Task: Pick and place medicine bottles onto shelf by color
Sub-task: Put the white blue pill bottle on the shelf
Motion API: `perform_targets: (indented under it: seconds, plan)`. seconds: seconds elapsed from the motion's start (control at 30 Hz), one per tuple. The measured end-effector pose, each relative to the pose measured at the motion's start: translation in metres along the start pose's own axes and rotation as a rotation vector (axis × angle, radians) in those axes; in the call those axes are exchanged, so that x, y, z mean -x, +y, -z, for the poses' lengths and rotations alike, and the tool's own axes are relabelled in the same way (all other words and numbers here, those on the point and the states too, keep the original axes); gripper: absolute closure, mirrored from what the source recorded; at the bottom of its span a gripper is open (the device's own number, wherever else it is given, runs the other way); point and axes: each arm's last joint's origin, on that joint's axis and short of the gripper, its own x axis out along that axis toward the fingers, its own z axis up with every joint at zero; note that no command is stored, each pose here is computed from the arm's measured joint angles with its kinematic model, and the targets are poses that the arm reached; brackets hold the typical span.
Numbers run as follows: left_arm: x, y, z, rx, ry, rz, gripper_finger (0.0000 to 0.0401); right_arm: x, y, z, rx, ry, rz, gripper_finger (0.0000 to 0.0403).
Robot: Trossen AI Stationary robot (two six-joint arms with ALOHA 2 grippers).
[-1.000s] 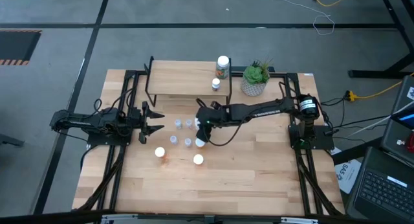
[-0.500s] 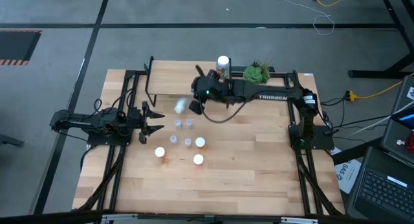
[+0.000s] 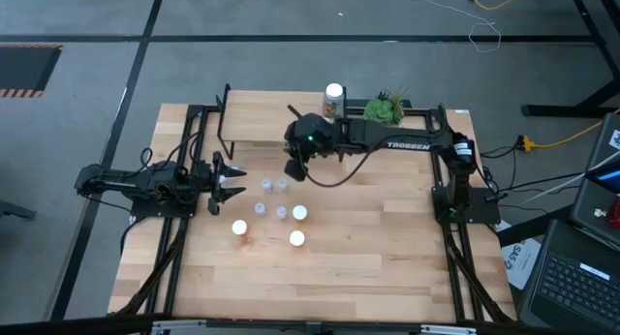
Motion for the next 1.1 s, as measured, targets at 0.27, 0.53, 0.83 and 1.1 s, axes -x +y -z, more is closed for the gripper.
perform_targets:
  seconds: [0.27,0.53,0.83,1.1]
  plan:
    - [0.0,0.0,-0.005,0.062,-0.002,-0.002,0.0183,0.032,0.019,0.005,0.056,0.034,0.127,0.0329]
    - [0.012,0.003,-0.054,0.146,0.31,-0.274,0.0188,0.093,0.029,0.019,0.02,0.123,0.275,0.0329]
    - [0.002,0.0,-0.078,0.303,0.496,-0.44,0.0188,0.161,0.033,0.05,-0.022,0.206,0.551,0.0328]
    - [-0.015,-0.002,-0.077,0.245,0.578,-0.504,0.0188,0.211,0.042,0.076,-0.079,0.061,0.545,0.0335]
